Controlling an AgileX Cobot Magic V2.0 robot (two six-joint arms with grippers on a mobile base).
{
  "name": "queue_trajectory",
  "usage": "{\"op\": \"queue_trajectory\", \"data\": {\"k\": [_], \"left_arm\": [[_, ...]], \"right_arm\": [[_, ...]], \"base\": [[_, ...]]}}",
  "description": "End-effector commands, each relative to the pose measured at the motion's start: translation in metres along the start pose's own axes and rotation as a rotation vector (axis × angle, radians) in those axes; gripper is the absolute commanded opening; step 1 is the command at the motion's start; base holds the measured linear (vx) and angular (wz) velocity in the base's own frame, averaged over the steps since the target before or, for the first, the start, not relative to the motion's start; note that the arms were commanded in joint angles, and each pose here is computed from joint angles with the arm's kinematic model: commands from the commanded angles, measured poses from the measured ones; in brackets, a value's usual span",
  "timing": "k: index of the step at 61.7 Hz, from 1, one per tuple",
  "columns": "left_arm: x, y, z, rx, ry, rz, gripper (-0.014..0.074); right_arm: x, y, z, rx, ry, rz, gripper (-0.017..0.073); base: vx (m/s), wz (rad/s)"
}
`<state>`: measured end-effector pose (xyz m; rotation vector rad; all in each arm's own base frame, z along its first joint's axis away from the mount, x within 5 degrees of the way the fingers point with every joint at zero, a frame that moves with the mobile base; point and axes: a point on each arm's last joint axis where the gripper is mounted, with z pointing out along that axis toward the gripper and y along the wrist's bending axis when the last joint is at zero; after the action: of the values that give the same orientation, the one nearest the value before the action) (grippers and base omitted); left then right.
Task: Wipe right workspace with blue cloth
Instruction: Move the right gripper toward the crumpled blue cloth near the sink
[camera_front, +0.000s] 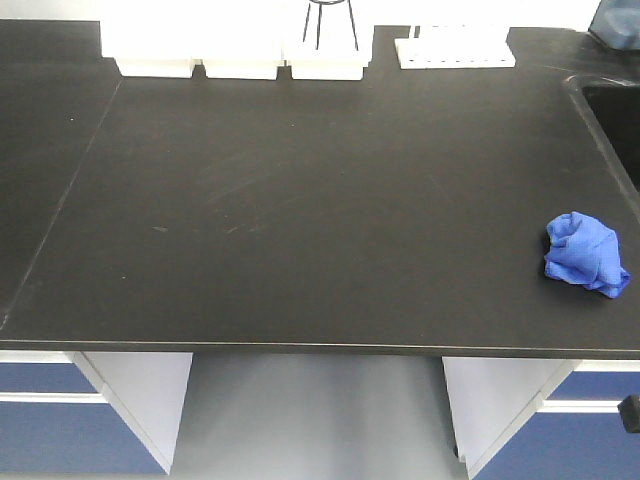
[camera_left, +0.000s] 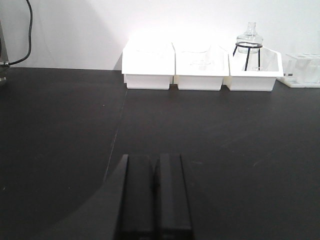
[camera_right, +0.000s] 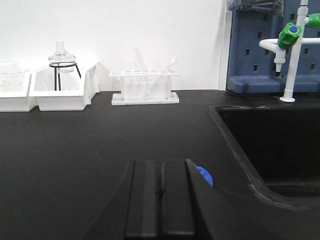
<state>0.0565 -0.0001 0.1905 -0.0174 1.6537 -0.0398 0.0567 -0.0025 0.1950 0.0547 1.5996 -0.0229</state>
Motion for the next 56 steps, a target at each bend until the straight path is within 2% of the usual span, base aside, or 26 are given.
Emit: {"op": "queue_trajectory", "data": {"k": [1, 56], "left_arm": [[0.0020, -0.0013, 0.0005, 0.019, -0.067, -0.007, -0.0006], [0.0020, -0.0013, 0.0005, 0.019, -0.067, -0.007, -0.0006]], "right_arm": [[-0.0010, -0.0004, 0.0001, 0.004, -0.069, -0.009, 0.0000], [-0.0010, -0.0004, 0.0001, 0.004, -0.069, -0.009, 0.0000]], "base": [[0.00, 0.00], [0.00, 0.00]]}}
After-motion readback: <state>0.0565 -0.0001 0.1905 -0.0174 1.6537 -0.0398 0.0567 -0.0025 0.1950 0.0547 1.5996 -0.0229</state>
